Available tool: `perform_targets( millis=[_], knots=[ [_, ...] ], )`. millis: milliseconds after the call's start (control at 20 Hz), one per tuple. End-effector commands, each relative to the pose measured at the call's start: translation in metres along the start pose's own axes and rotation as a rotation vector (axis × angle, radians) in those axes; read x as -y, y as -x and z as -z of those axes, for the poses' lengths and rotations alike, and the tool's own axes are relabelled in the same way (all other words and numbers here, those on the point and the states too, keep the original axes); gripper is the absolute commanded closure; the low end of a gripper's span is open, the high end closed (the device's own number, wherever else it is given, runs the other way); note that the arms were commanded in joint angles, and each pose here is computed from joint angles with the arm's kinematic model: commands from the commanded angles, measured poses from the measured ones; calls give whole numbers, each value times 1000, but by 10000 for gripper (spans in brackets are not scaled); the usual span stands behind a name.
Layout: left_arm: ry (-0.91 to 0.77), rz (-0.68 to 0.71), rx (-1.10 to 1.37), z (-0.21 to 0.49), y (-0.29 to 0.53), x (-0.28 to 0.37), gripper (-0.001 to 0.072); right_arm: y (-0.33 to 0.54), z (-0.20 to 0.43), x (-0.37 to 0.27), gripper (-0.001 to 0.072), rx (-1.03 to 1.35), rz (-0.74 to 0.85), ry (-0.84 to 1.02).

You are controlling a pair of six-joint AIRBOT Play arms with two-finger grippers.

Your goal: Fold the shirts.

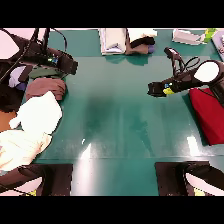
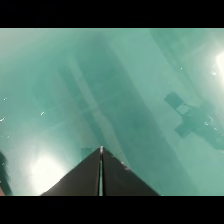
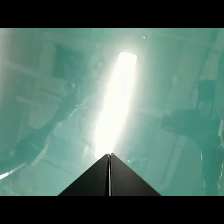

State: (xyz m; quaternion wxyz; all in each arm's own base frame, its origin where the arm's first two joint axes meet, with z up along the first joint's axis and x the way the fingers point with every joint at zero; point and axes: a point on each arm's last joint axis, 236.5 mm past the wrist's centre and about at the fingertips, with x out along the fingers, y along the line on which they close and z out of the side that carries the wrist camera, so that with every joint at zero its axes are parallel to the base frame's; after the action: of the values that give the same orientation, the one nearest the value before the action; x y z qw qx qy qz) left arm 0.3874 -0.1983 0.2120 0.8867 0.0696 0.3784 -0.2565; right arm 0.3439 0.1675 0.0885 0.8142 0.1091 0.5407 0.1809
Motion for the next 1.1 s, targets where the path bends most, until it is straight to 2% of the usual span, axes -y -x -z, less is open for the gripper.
perform_targets(
  millis=[0,650,750,800,850,900,950,1050],
  knots=[
    [1,-1,0,0,0,-1,673,0,-1,-1,690,6,-1,0],
    [2,1,35,-8,0,0,673,0,-2,-1,690,9,-2,0],
    [-30,-73,93,-23,0,-18,671,0,-2,-1,690,9,-2,0],
    [-57,-147,121,-30,1,-35,525,0,-2,-1,690,9,-2,0],
    [-39,-214,148,-37,0,-54,153,0,-2,-1,690,9,-2,0],
    [11,-270,166,-40,-4,-78,15,0,-2,-1,690,9,-1,0],
    [37,-307,158,-37,-11,-100,39,0,-2,-1,690,8,-2,0],
    [112,-372,113,-21,-34,-151,38,0,-2,-1,690,6,-1,0]
  ],
)
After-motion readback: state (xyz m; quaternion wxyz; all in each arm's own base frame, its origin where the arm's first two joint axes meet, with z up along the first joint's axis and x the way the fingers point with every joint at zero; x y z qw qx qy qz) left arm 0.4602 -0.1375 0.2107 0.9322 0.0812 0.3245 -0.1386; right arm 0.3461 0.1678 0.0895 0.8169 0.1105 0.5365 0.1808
